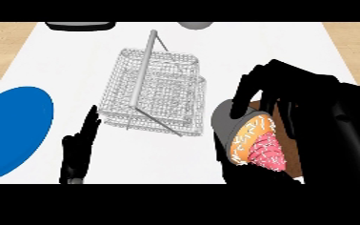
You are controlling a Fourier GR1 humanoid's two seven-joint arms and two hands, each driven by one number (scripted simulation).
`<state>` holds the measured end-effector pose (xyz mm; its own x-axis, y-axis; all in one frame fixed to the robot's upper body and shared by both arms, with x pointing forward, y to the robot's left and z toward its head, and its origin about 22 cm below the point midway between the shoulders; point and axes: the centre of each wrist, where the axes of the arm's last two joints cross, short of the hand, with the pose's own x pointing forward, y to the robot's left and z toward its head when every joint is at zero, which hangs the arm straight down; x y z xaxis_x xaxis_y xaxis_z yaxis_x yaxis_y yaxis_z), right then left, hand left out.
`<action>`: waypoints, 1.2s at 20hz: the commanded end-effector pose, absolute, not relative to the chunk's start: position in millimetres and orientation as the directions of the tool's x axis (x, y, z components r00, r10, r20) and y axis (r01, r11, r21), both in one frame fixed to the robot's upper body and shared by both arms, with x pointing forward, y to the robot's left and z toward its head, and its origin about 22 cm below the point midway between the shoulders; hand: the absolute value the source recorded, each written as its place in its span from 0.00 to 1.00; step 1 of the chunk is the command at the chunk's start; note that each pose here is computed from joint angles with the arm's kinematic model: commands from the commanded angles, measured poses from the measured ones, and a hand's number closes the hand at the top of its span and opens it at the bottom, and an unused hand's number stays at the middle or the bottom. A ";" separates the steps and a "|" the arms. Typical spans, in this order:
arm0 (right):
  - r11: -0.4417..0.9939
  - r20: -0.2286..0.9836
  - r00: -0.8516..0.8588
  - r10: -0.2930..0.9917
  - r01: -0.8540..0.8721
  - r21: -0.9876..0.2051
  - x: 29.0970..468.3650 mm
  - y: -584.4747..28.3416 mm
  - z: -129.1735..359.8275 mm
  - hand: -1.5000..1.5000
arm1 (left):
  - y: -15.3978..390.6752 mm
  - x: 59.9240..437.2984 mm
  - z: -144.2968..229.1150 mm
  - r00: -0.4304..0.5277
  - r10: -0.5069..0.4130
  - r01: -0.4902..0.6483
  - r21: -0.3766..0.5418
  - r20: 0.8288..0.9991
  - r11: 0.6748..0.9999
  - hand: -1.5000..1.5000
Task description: Pick the cupcake from the cutting board and place it in the tiered basket
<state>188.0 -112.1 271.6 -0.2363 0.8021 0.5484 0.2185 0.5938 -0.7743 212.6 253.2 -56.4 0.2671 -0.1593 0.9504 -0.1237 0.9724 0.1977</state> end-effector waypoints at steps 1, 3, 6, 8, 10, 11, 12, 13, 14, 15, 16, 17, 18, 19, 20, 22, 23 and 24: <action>0.568 0.562 -0.086 0.823 0.185 -0.802 218.7 -95.9 278.8 1.00 | 238.6 225.7 -50.7 0.263 -0.162 -0.113 0.198 0.951 0.974 0.50; 0.567 0.564 -0.074 0.823 0.190 -0.802 231.9 -81.6 295.5 1.00 | 248.2 215.2 -64.2 0.292 -0.156 -0.104 0.193 0.944 0.976 0.50; 0.581 0.574 -0.090 0.814 0.153 -0.799 252.4 -71.2 294.1 1.00 | 252.9 222.0 -50.4 0.278 -0.167 -0.105 0.203 0.946 0.973 0.50; 0.562 0.551 -0.111 0.827 0.136 -0.816 265.9 -69.6 286.9 1.00 | 258.5 209.7 -58.4 0.254 -0.175 -0.112 0.209 0.951 0.972 0.50; 0.552 0.540 -0.120 0.833 0.106 -0.827 283.1 -62.6 283.6 1.00 | 251.7 220.6 -54.3 0.280 -0.156 -0.110 0.194 0.947 0.975 0.50; 0.543 0.531 -0.124 0.838 0.095 -0.834 285.1 -59.9 280.2 1.00 | 248.2 216.2 -46.8 0.272 -0.161 -0.133 0.203 0.949 0.970 0.50; 0.522 0.510 -0.124 0.851 0.097 -0.848 284.8 -52.6 287.2 1.00 | 248.9 216.5 -57.5 0.270 -0.173 -0.106 0.208 0.947 0.972 0.50; 0.538 0.526 -0.124 0.842 0.098 -0.838 290.4 -54.9 255.1 1.00 | 238.3 207.3 -59.6 0.275 -0.161 -0.107 0.197 0.948 0.975 0.50; 0.537 0.527 -0.117 0.842 0.091 -0.838 303.9 -38.4 265.1 1.00 | 239.9 220.3 -66.5 0.256 -0.159 -0.105 0.191 0.954 0.976 0.50; 0.506 0.496 -0.116 0.860 0.078 -0.859 302.6 -28.6 253.2 1.00 | 236.7 216.9 -51.2 0.264 -0.149 -0.102 0.181 0.953 0.978 0.50; 0.501 0.492 -0.113 0.863 0.071 -0.863 297.3 -21.1 242.5 1.00 | 226.8 213.0 -59.5 0.256 -0.161 -0.105 0.193 0.953 0.976 0.50; 0.500 0.491 -0.103 0.865 0.080 -0.862 307.3 -29.5 241.1 1.00 | 243.3 213.5 -59.1 0.263 -0.153 -0.127 0.191 0.953 0.973 0.50; 0.490 0.484 -0.087 0.871 0.075 -0.869 311.4 -26.1 248.2 1.00 | 215.9 215.1 -57.6 0.270 -0.160 -0.112 0.196 0.949 0.974 0.50; 0.484 0.480 -0.069 0.875 0.070 -0.872 313.4 -14.6 231.6 1.00 | 239.5 205.9 -56.5 0.262 -0.155 -0.117 0.191 0.953 0.975 0.50; 0.499 0.494 -0.065 0.867 0.088 -0.862 316.4 -11.0 244.8 1.00 | 247.6 233.7 -42.7 0.280 -0.166 -0.106 0.202 0.946 0.974 0.50; 0.511 0.509 -0.037 0.860 0.081 -0.856 322.6 -20.6 215.8 1.00 | 235.6 210.5 -50.7 0.270 -0.156 -0.116 0.193 0.950 0.974 0.50; 0.499 0.497 -0.053 0.866 0.068 -0.864 320.2 -6.2 218.3 1.00 | 220.1 215.0 -49.8 0.266 -0.139 -0.111 0.174 0.954 0.979 0.50; 0.526 0.524 -0.039 0.851 0.088 -0.846 324.1 -11.5 199.0 1.00 | 239.3 210.4 -52.5 0.267 -0.143 -0.113 0.179 0.953 0.977 0.50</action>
